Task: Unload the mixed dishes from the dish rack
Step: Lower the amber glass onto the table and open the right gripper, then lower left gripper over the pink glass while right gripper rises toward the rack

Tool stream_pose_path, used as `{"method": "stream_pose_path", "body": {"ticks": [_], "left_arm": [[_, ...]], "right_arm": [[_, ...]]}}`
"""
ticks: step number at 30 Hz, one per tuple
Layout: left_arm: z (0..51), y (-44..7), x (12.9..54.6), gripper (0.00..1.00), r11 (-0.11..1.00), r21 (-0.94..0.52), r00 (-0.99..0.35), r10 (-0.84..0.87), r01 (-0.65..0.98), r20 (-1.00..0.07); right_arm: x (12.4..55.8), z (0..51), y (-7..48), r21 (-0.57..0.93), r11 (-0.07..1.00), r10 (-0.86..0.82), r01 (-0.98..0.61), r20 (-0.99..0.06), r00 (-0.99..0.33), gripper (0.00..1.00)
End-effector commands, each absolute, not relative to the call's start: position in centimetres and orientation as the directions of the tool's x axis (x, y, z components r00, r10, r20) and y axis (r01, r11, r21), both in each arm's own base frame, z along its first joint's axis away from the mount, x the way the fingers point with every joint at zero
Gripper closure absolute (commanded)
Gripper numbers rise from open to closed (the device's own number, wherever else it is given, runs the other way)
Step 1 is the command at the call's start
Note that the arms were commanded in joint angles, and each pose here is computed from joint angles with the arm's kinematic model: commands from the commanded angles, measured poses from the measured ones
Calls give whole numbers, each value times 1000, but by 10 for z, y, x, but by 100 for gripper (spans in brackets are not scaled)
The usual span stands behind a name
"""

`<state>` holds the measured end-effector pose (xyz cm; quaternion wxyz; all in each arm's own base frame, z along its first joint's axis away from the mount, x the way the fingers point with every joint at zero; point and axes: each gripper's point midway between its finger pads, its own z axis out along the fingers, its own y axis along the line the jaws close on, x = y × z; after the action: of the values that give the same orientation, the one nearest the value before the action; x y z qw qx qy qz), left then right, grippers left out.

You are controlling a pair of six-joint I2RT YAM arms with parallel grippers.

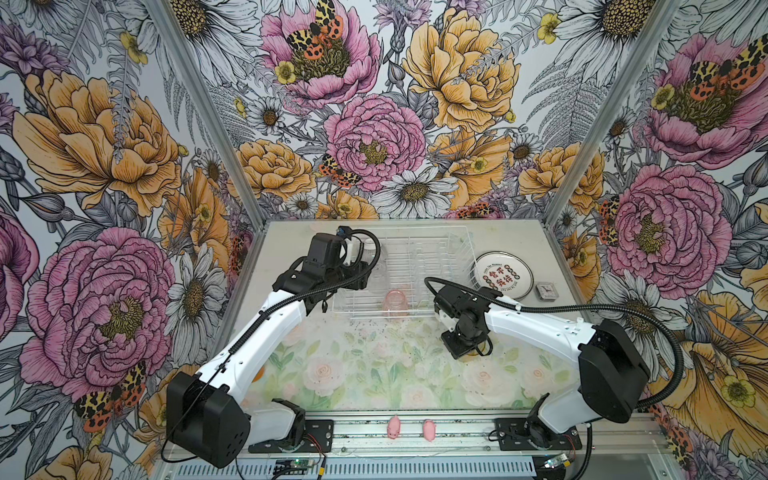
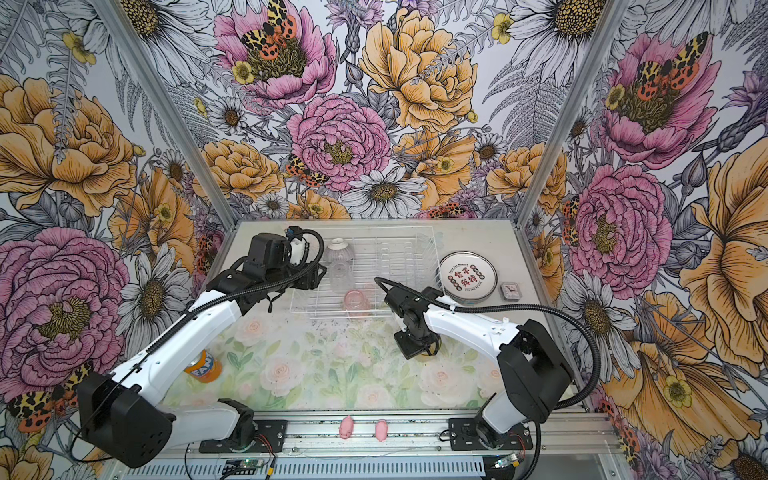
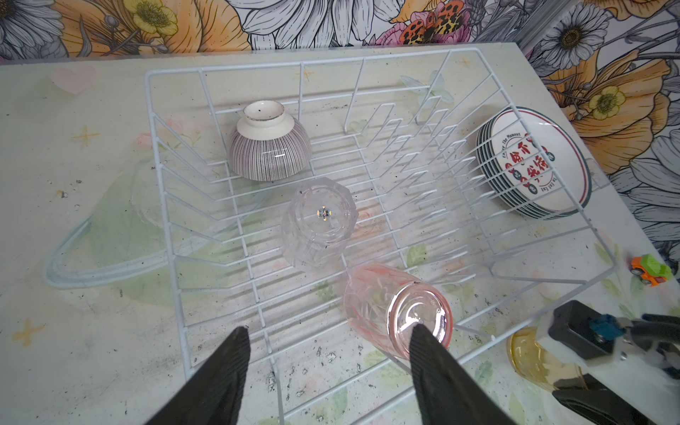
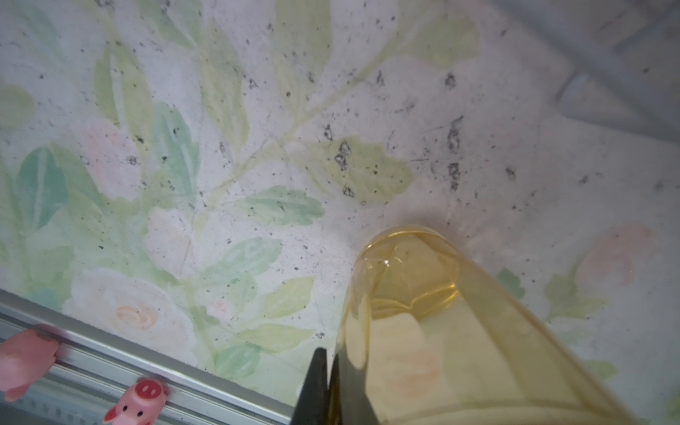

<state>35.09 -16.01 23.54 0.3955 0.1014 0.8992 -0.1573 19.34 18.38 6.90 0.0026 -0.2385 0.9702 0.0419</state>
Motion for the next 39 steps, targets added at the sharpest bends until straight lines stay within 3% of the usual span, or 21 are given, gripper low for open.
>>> {"method": "stream_pose_path", "body": {"ticks": [1, 5, 9, 18, 27, 31, 39], "left_arm": [[244, -158, 357, 30, 932, -182, -646, 68, 312, -761], [242, -159, 358, 30, 930, -186, -652, 71, 317, -755], [242, -161, 357, 30, 929, -185, -656, 77, 321, -751], [241, -164, 355, 30, 929, -173, -659, 93, 328, -746], [228, -182, 345, 29, 916, -147, -687, 166, 372, -707], [224, -195, 338, 23, 903, -128, -688, 214, 409, -693], [210, -237, 326, 19, 857, -94, -676, 328, 507, -660]], "right_arm": [[217, 69, 192, 61, 878, -469, -475, -92, -878, 100], [217, 68, 192, 72, 876, -472, -477, -81, -878, 100], [216, 69, 193, 78, 875, -472, -478, -85, -878, 83], [221, 92, 196, 90, 875, -457, -475, -164, -874, 64], [220, 155, 205, 175, 850, -422, -496, -337, -842, 48], [215, 194, 216, 249, 808, -400, -534, -434, -807, 45], [239, 239, 194, 169, 848, -325, -502, -582, -746, 40]]}}
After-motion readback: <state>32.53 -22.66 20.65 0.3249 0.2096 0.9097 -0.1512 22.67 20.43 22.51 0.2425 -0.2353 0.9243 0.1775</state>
